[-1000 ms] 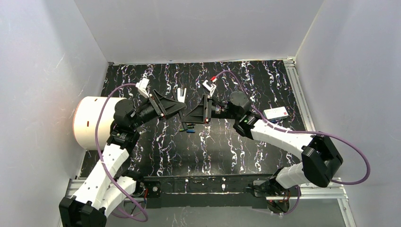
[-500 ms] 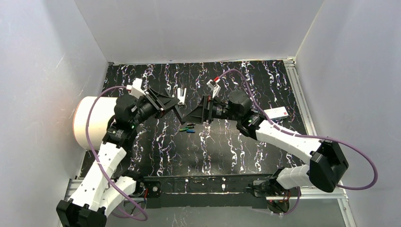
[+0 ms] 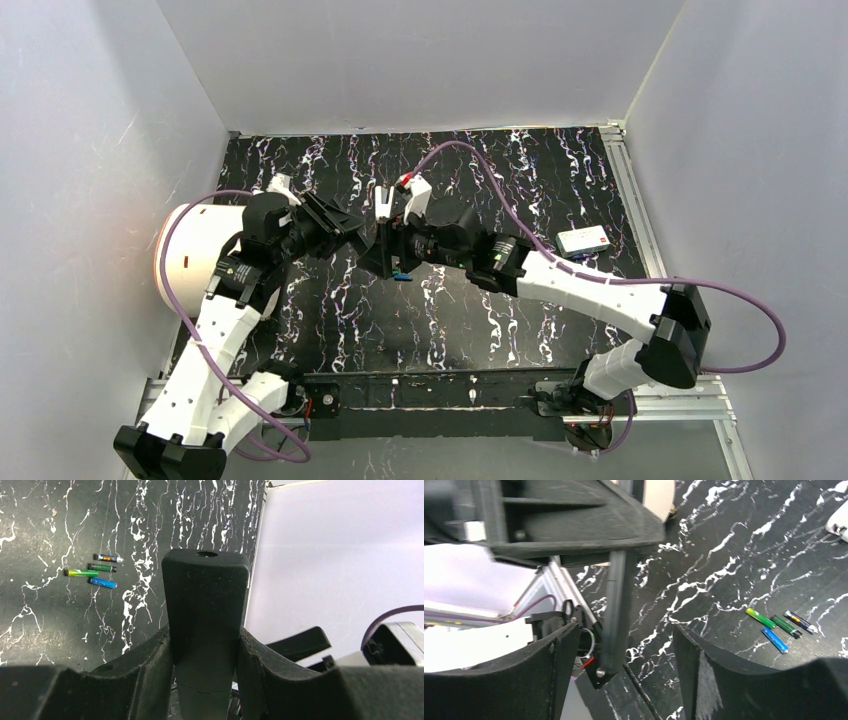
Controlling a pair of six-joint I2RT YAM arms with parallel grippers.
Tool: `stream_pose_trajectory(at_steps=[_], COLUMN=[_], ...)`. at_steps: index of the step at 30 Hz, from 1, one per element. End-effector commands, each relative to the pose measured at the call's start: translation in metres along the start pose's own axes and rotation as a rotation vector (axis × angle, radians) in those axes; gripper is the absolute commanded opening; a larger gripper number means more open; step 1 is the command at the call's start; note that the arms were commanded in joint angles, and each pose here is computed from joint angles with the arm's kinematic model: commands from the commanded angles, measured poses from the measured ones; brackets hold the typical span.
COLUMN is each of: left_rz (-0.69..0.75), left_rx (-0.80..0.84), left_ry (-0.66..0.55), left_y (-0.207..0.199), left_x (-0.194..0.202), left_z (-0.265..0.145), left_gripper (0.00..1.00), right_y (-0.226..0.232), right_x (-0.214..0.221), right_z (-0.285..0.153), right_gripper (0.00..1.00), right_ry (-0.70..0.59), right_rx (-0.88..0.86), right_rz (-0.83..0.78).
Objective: Load the batteries into the remote control
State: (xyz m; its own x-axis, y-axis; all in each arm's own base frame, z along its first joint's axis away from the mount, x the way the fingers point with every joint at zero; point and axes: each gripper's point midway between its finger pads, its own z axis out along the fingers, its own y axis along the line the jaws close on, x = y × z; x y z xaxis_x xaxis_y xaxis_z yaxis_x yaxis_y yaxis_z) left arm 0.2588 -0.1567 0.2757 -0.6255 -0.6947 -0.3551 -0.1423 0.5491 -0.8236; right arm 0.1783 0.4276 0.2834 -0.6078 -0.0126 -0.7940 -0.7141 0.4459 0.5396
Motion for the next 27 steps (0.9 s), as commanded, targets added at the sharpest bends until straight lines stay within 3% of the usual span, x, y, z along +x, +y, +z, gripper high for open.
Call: stream_pose_trajectory(at_steps=[1,9,12,14,17,19,24,27], left_rz=[0.008,0.014,0.030,0.056,0.120,0.175,0.287,0.319], left_rx=[0.000,-0.003,0.013,0.035,0.049,0.050,0.178,0.313], left_ry=[0.009,0.045,0.057,0.052,0.034,0.013,0.015,0.028], left_y=[-0.005,0.002,-0.002,-0.007,-0.014,-0.020,-0.056,-0.085], left_x=[0.001,0.012,0.014,0.013,0.007,-0.002,-0.010,-0.009], left_z=[-0.009,-0.016,-0.020,-0.024,-0.035,-0.045,-0.063,-0.071], left_gripper=[0.00,0.01,0.11,0.34,0.84,0.98,0.98,0.83], right_y=[-0.011,-0.002,0.007,0.014,0.026,0.036,0.058,0.067], right_x=[-0.011,-0.012,-0.009,-0.006,-0.016,-0.031,-0.066,-0.076], right_z=[0.010,0.014,0.015,0.015,0.010,0.002,-0.019,-0.034], right_gripper=[0.73,0.43,0.20,0.12,0.11,0.11,0.11,0.11], right_ry=[-0.050,-0.114,-0.094,-0.075,-0.074,-0.098,-0.134,-0.131], right_rx=[0.074,0.002,-0.051,-0.085,-0.175,-0.252,-0.478,-0.603], right_rz=[-0.002,0.087,0.104,0.122,0.190,0.249,0.357,0.423])
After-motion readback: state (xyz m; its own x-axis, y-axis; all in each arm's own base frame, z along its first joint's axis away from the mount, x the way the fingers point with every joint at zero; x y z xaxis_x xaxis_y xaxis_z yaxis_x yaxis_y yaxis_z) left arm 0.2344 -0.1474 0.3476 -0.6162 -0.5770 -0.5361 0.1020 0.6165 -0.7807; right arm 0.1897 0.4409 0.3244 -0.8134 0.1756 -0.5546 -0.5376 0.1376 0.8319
